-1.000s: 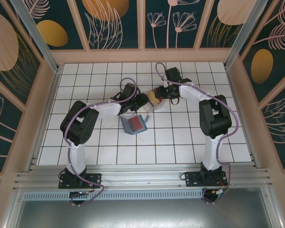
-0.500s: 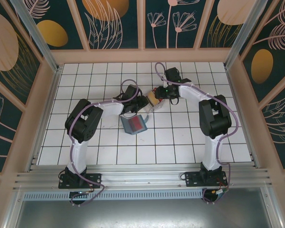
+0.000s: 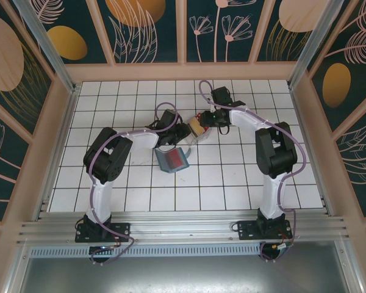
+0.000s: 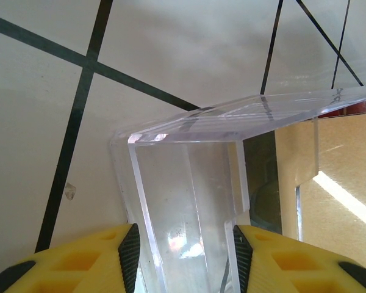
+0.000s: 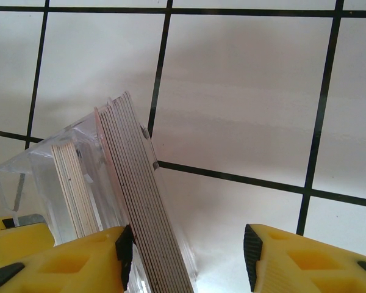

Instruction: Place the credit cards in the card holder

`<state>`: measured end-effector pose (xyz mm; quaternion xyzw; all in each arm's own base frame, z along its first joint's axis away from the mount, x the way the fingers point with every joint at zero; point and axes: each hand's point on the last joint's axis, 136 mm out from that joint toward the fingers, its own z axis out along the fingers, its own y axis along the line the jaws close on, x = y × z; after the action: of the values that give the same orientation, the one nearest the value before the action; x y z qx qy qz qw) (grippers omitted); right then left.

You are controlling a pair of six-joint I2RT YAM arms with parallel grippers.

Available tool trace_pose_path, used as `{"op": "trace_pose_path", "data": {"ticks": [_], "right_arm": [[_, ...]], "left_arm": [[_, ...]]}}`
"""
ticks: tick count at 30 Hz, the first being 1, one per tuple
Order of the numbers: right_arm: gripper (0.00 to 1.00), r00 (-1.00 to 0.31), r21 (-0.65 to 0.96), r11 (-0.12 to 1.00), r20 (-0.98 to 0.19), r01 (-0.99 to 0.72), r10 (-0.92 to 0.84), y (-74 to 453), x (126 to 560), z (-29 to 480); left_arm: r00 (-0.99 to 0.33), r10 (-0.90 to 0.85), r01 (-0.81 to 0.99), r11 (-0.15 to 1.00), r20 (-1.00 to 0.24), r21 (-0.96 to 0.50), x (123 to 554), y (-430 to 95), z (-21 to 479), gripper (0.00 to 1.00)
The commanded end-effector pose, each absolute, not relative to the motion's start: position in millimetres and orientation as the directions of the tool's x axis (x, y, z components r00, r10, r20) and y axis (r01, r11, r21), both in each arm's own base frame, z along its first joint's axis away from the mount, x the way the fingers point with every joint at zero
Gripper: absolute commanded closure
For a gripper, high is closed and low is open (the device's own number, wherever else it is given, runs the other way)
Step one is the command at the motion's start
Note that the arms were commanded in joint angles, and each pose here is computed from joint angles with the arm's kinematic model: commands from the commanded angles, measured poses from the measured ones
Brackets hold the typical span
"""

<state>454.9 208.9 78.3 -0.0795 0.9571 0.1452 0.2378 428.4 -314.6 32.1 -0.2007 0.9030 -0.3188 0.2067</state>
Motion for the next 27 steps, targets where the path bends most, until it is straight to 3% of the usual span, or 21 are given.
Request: {"op": "trace_pose_path", "data": {"ticks": [1, 17, 27], "right_arm": [[0.48, -0.847, 0.202, 0.958, -0.527, -0.203, -0.068, 197.7, 459.1, 100.7], [0.54, -0.852, 0.243, 0.942, -0.518, -0.232, -0.076, 203.6, 453.9, 101.4], [0.76, -0.851, 0.228, 0.945, -0.518, -0.234, -0.086, 201.3, 453.3, 103.1]], "left_arm": [[-0.852, -0.474, -0.275, 0.767, -0.223, -0.579, 411.4, -300.3, 1.1, 0.54], [-0.851, -0.473, -0.271, 0.766, -0.226, -0.583, 410.4, -300.0, 2.4, 0.54], [-0.852, -0.472, -0.270, 0.767, -0.226, -0.582, 411.8, -300.8, 1.8, 0.55]]}}
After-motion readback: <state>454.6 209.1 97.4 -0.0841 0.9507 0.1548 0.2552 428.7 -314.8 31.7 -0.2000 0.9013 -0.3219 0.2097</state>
